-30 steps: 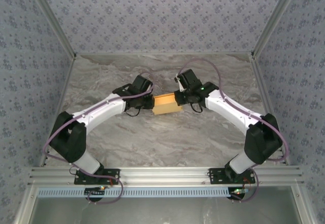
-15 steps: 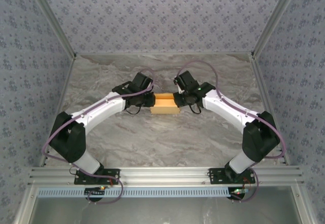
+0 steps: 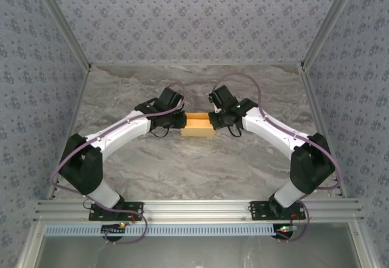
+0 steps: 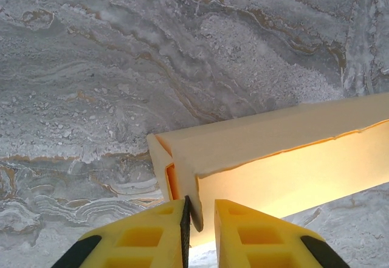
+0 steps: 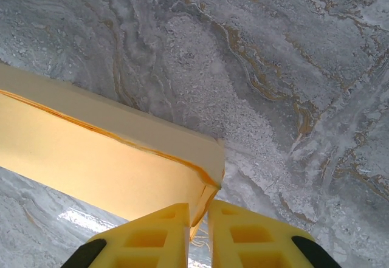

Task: Fold the paper box

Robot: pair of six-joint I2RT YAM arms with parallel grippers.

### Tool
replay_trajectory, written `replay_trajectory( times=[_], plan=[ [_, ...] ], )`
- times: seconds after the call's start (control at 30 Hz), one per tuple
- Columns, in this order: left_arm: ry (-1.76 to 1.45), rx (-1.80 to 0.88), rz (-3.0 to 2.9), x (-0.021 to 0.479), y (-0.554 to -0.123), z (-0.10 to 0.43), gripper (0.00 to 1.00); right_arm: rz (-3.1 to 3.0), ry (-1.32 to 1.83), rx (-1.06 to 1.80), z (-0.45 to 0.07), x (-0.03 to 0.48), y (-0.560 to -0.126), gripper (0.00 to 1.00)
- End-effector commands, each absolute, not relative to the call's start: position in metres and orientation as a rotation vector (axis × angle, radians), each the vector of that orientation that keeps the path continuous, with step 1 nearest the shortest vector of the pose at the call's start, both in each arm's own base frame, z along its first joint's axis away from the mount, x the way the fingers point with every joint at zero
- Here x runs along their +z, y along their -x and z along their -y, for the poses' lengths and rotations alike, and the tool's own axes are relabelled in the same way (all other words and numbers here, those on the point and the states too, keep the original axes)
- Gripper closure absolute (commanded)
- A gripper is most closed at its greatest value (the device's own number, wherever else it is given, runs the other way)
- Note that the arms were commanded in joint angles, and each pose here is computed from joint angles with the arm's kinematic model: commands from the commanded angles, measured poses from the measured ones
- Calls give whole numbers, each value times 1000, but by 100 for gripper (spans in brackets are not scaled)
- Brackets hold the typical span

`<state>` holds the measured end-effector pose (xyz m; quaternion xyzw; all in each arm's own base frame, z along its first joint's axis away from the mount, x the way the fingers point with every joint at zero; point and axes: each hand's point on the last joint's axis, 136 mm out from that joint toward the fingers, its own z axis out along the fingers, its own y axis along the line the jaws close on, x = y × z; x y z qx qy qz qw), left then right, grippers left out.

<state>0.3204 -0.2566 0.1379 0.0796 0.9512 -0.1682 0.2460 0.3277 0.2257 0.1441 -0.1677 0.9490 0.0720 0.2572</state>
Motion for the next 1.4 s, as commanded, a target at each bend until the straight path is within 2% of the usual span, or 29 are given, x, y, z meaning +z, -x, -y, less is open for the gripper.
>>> replay_trajectory(
  times=[0.0, 0.6, 0.77, 0.87, 1.03, 1.2, 1.27, 1.37],
  plan=[
    [-239, -452, -2617, 125, -316, 261, 82, -2608, 481, 162, -225, 132, -322, 82],
    [-308, -287, -2620, 108, -312, 249, 84, -2626, 478, 127, -217, 114, -313, 81],
    [-319, -248, -2615, 103, -313, 248, 85, -2528, 482, 242, -228, 140, -315, 63],
    [-334, -232, -2617, 101, -313, 248, 86, -2441, 596, 297, -231, 151, -309, 52],
    [-343, -226, -2614, 100, -313, 248, 86, -2353, 738, 300, -213, 161, -301, 48],
    [-344, -228, -2616, 99, -313, 247, 86, -2267, 751, 330, -193, 180, -308, 43],
    [-341, -232, -2614, 99, -313, 248, 87, -2183, 854, 403, -198, 185, -306, 41],
    [-342, -240, -2614, 98, -312, 249, 87, -1998, 1095, 362, -205, 183, -302, 36]
  ],
)
